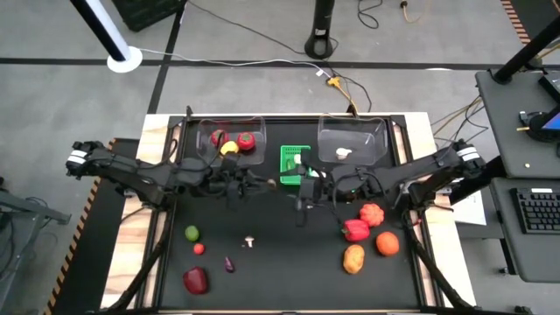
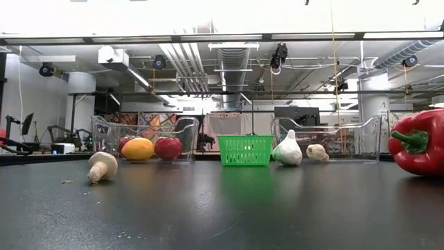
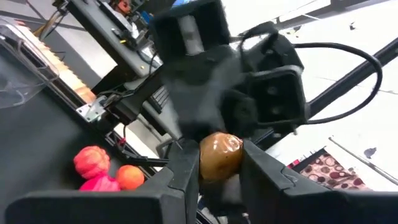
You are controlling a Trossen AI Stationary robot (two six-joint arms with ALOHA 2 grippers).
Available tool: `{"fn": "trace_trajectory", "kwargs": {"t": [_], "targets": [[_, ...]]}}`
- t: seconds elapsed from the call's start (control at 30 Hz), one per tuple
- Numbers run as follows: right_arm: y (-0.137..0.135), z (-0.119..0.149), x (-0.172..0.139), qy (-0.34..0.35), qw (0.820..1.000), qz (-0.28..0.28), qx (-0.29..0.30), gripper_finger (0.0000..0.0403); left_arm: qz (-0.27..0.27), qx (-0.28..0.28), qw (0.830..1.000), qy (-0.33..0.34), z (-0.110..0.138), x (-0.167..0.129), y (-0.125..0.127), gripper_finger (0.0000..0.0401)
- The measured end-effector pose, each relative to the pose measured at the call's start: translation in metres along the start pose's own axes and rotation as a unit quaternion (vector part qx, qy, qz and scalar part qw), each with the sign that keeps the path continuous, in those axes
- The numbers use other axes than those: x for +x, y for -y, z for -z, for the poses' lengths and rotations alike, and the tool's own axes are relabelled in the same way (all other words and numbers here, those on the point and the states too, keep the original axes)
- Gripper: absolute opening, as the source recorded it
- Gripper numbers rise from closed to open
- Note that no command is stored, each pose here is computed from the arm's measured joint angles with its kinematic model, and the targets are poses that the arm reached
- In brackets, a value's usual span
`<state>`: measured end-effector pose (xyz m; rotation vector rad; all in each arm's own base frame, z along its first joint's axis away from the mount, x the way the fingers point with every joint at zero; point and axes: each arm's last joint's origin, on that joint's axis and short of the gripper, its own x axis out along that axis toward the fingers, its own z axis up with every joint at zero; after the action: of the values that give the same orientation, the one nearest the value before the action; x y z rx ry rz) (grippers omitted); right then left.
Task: Sort produce into baskets
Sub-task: Put the small potato into the green basket
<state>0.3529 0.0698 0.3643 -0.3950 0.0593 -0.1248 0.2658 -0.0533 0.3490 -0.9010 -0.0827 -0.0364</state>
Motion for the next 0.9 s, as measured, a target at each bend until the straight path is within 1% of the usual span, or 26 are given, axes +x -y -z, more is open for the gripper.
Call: {"fn": "trace_trajectory", "kwargs": {"t": [0.13,0.67,0.77,0.9], "targets": [[0.002,0.0,-0.0006,-0.007,1.0,0.018,-0.008,0.0175,-0.001,0.001,1.0,0.001,-0.0005,0.0,-0.0002,0.0077],[0.0021,-0.0019,-0.0012,0.005,1.0,0.007,0.007,0.0144,-0.017,0.008,1.0,0.0,-0.0027,0.0011,-0.0054,0.0077],[0.0021,-0.0017,-0.0012,0.004,1.0,0.007,0.007,0.0124,-0.017,0.008,1.0,0.0,-0.0028,0.0011,-0.0053,0.0077],[0.002,-0.0017,-0.0012,0.004,1.0,0.006,0.006,0.0082,-0.017,0.008,1.0,0.001,-0.0028,0.0011,-0.0053,0.0082]]}}
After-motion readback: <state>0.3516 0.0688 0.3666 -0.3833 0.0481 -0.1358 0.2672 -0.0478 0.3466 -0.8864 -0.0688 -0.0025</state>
